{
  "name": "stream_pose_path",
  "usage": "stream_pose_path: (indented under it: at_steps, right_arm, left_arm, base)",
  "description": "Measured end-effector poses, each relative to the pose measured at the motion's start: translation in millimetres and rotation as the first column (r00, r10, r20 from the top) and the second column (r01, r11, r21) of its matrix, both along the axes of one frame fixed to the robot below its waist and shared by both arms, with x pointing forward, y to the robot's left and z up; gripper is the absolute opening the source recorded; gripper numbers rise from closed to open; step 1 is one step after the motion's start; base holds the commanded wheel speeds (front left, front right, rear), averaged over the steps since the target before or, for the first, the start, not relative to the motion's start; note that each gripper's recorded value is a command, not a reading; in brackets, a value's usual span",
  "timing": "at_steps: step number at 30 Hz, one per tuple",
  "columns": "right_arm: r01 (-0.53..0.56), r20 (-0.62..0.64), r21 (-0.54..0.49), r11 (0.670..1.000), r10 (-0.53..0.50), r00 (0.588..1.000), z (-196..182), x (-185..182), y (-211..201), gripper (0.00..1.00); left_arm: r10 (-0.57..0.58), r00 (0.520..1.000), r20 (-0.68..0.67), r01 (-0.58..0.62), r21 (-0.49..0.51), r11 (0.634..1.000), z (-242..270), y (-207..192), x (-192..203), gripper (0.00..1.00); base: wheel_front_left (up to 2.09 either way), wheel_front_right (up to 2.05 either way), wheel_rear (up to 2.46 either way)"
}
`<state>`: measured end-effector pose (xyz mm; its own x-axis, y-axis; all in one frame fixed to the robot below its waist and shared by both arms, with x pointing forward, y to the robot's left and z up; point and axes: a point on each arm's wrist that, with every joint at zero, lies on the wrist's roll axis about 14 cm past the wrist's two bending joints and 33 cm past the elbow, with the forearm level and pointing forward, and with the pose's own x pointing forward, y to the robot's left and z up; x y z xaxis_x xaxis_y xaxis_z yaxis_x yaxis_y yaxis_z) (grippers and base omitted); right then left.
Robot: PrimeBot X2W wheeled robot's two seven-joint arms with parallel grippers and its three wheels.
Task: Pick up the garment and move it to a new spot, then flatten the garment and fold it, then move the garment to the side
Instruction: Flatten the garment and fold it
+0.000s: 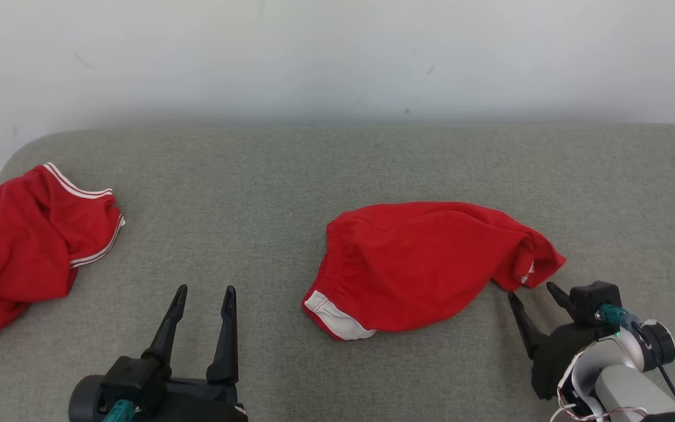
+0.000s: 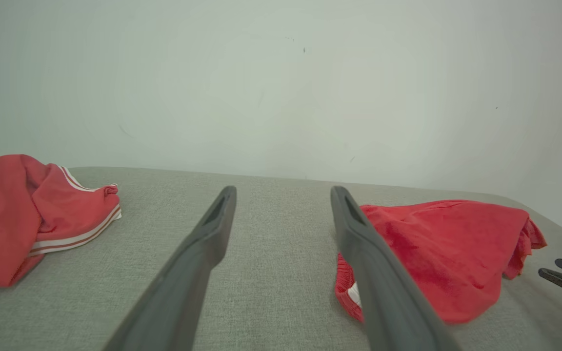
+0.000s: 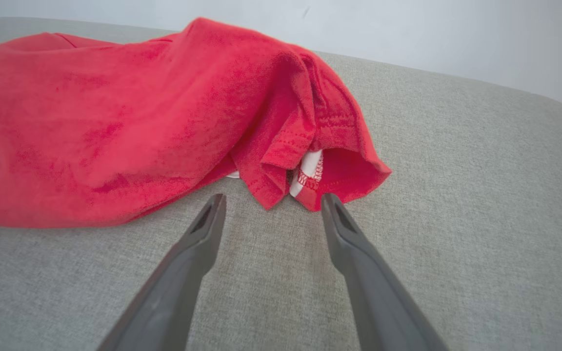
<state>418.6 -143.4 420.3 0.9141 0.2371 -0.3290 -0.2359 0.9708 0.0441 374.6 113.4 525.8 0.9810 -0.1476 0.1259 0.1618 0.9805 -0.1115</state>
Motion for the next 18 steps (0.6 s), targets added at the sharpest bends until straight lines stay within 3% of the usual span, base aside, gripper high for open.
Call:
stream_pose_path:
  at_steps: [14,18]
  right_arm:
    - [-0.012,-0.089,-0.05,0.999,0.007,0.996,-15.7,8.5,8.5,1.0]
    - [-0.02,-0.097,-0.047,0.999,0.016,0.995,-14.9,15.5,14.4,0.55]
  left_arm:
    - [0.033,0.999,0.01,-0.033,0.018,0.999,2.7,10.6,-8.9,1.0]
    - [0.046,0.999,0.008,-0.046,0.019,0.999,2.2,15.0,-10.4,1.0]
  base:
    - [0.0,0.0,0.0]
    - [0.0,0.0,0.0]
